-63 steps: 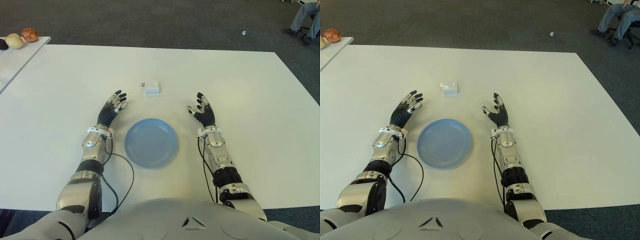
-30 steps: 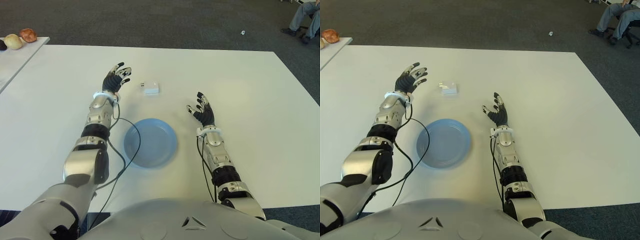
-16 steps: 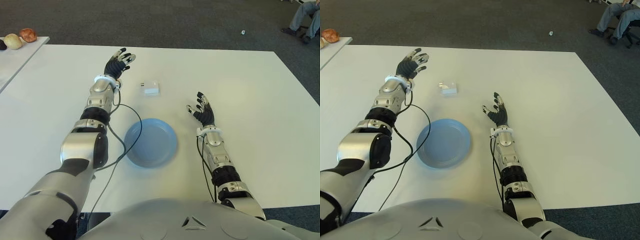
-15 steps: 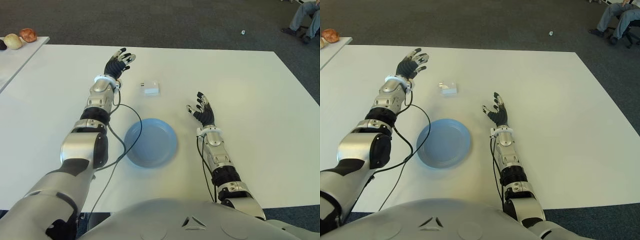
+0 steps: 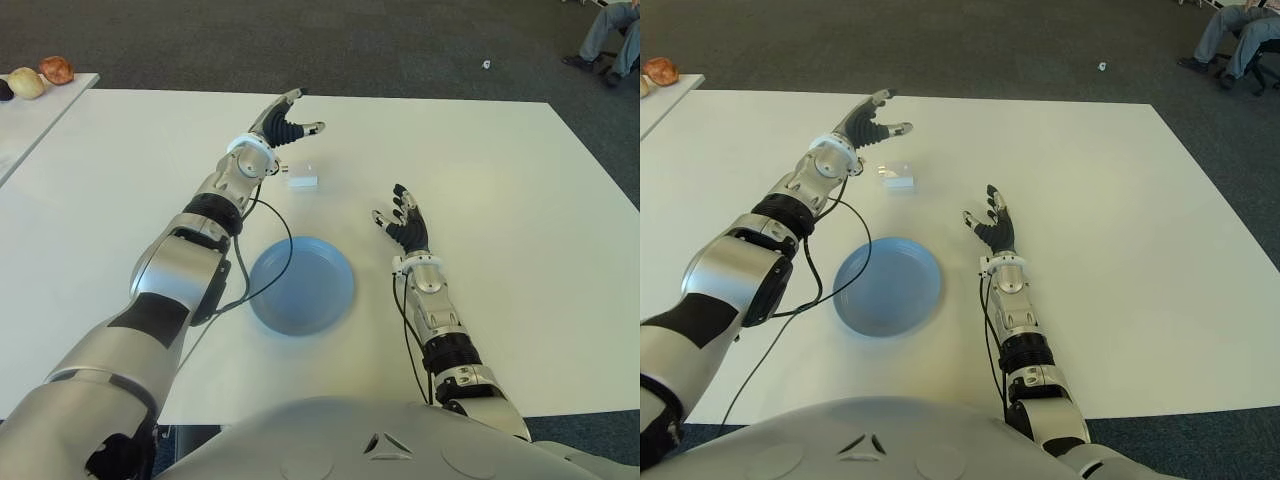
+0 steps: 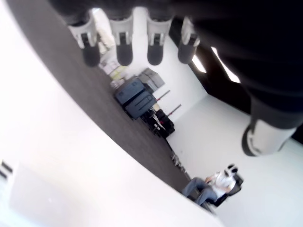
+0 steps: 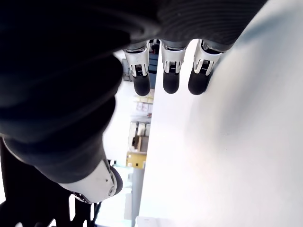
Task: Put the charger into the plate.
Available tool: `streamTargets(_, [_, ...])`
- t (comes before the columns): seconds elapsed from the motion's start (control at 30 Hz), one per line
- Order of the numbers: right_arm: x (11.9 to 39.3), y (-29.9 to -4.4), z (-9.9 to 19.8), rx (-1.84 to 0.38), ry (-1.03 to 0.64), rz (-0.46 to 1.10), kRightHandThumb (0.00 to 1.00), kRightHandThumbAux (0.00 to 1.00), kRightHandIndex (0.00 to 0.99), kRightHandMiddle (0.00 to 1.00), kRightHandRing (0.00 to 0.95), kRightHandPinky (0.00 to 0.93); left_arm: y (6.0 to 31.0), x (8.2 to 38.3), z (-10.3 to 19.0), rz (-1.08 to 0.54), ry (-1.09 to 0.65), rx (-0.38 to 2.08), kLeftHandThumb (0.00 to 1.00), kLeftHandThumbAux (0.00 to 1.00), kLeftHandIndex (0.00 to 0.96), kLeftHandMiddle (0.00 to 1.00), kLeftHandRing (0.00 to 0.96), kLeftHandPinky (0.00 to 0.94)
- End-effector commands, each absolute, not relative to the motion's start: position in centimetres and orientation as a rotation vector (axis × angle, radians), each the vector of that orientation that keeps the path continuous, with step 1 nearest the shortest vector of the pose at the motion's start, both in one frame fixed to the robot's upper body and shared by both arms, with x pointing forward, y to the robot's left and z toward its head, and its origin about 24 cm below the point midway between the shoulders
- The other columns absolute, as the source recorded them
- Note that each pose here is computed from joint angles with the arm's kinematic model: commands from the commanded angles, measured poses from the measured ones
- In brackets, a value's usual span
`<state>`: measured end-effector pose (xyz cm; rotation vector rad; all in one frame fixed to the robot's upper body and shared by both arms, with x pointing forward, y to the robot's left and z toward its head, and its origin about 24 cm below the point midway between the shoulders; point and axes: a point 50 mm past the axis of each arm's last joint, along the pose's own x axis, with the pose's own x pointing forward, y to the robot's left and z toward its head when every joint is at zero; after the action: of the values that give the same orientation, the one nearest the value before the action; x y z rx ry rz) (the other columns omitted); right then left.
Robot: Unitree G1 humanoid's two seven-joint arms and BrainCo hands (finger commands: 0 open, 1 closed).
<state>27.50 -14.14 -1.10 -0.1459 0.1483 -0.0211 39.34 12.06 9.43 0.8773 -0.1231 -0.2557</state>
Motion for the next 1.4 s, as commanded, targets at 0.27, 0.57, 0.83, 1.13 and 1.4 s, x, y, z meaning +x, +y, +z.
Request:
streamTargets(0.27, [26.3, -15.0, -2.5, -0.152, 0.234, -0.028, 0.040, 0.841, 0.011, 0.000, 0.000, 0.048, 10.4, 38.0, 6.5, -0.488, -0.339, 1.615, 0.133, 0.513, 0.000, 0.000, 0.000, 0.004])
streamTargets(0.57, [26.1, -15.2, -2.1, -0.154, 0.227, -0.031, 0.010, 0.851, 0.012, 0.000, 0.002, 0.055, 9.6, 37.9, 6.2, -0.586, -0.387, 1.804, 0.018, 0.573, 0.000, 0.000, 0.000, 0.000])
streamTargets(0.83, [25.7, -15.6, -1.8, -0.160, 0.229, -0.041, 0.000, 0.854, 0.011, 0.004, 0.009, 0.061, 9.1, 37.7, 5.7, -0.628, -0.416, 1.866, 0.000, 0.590, 0.000, 0.000, 0.000, 0.000])
streamTargets(1.13, [25.5, -16.0, -1.5, -0.160, 0.229, -0.045, 0.000, 0.859, 0.012, 0.007, 0.013, 0.066, 9.3, 37.3, 5.1, -0.667, -0.383, 1.845, 0.000, 0.585, 0.000, 0.000, 0.000, 0.000])
streamTargets(1.4, [25.3, -16.2, -1.4, -0.165, 0.233, -0.047, 0.000, 0.841, 0.010, 0.007, 0.013, 0.063, 9.7, 37.1, 4.4, -0.691, -0.312, 1.828, 0.000, 0.582, 0.000, 0.000, 0.000, 0.000])
